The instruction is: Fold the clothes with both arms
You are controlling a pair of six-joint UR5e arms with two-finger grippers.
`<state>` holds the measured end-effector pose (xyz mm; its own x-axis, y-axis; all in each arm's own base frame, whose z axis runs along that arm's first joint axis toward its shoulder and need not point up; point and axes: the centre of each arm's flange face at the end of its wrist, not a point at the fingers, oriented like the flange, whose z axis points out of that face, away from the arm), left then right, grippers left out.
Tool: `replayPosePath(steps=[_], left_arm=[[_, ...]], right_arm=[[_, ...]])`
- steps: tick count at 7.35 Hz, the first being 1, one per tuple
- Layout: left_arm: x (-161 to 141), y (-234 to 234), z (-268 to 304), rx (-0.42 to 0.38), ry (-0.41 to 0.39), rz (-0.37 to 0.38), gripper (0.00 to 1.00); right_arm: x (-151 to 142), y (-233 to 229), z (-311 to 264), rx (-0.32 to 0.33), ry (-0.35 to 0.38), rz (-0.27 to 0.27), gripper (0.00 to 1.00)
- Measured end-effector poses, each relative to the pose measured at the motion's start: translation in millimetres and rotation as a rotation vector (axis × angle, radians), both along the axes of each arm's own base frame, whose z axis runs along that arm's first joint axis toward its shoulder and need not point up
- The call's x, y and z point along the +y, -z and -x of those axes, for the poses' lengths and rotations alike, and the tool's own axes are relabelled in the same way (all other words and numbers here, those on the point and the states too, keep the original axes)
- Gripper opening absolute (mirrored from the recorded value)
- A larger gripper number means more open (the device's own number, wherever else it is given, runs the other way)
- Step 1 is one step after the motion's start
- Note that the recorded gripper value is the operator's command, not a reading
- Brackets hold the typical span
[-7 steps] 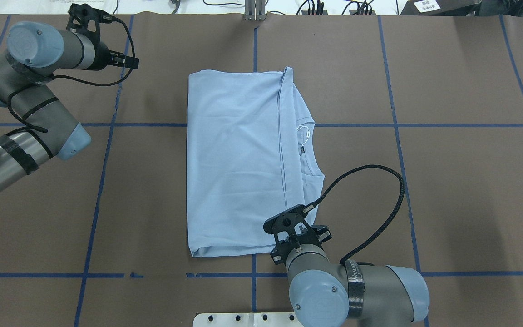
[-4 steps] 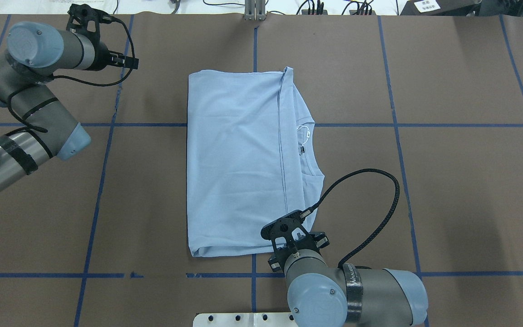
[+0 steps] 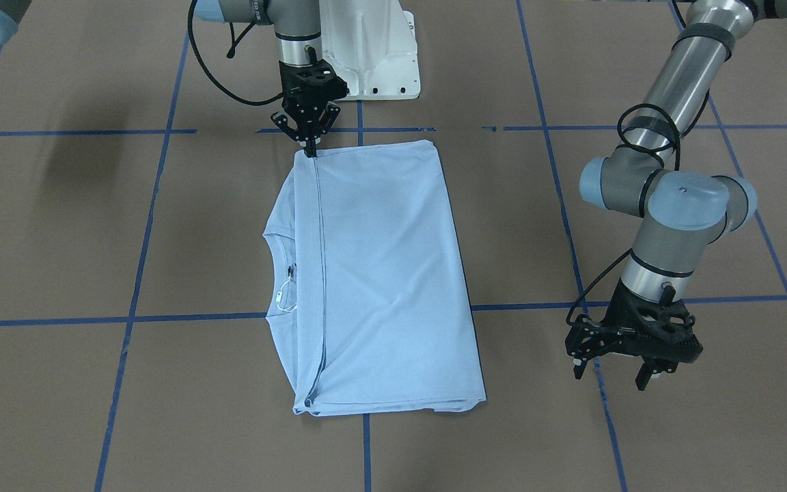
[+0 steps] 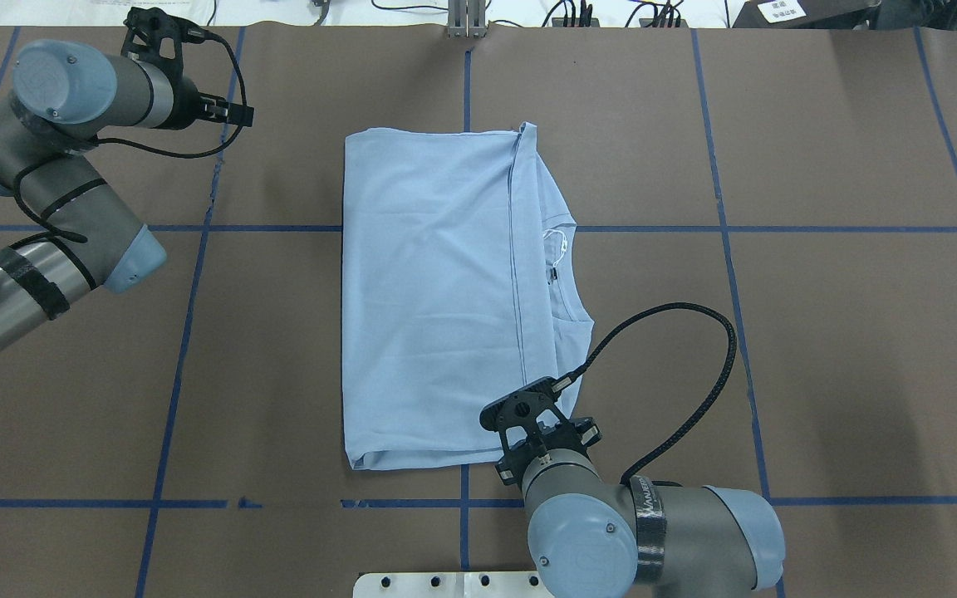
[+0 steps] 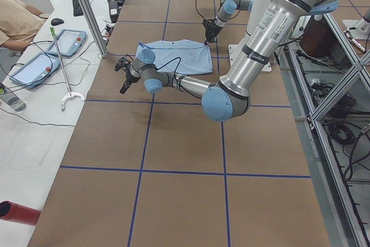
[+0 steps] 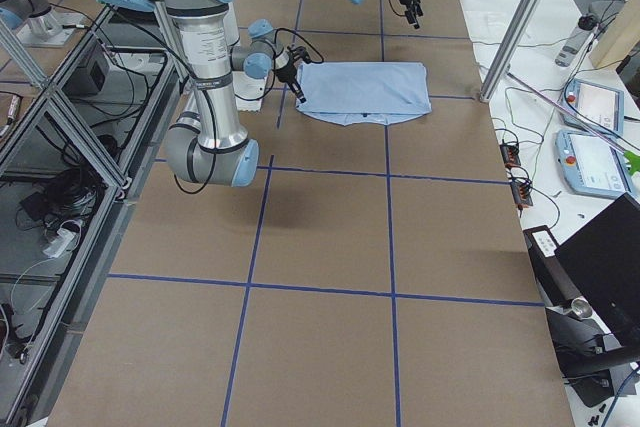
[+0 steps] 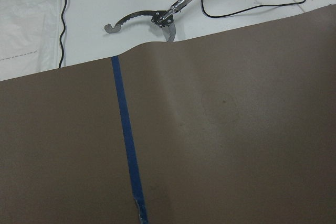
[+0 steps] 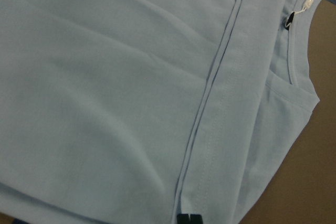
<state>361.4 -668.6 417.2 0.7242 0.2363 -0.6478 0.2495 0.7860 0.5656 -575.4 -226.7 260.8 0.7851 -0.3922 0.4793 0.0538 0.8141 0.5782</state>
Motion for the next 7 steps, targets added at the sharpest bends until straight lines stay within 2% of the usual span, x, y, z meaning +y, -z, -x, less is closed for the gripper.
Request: replayPosePath(steps=[3,4,7], left_arm=[[-0.2,0.4,-0.1,0.0,0.0,0.0,1.0],[0.0,0.5,-0.5,0.0,0.0,0.0,1.0],[1.0,-2.0,0.4,-0.001,0.0,0.002,1.0]], right_arm=[[-9.0,13.4,-15.6,-0.032,-0.031,-0.009,0.0],[-9.7,6.9,-24.8,-0.035,-0.049,0.007,0.0],[8.0,-28.8,-35.5,-0.079,-0.177,0.156,0.0]])
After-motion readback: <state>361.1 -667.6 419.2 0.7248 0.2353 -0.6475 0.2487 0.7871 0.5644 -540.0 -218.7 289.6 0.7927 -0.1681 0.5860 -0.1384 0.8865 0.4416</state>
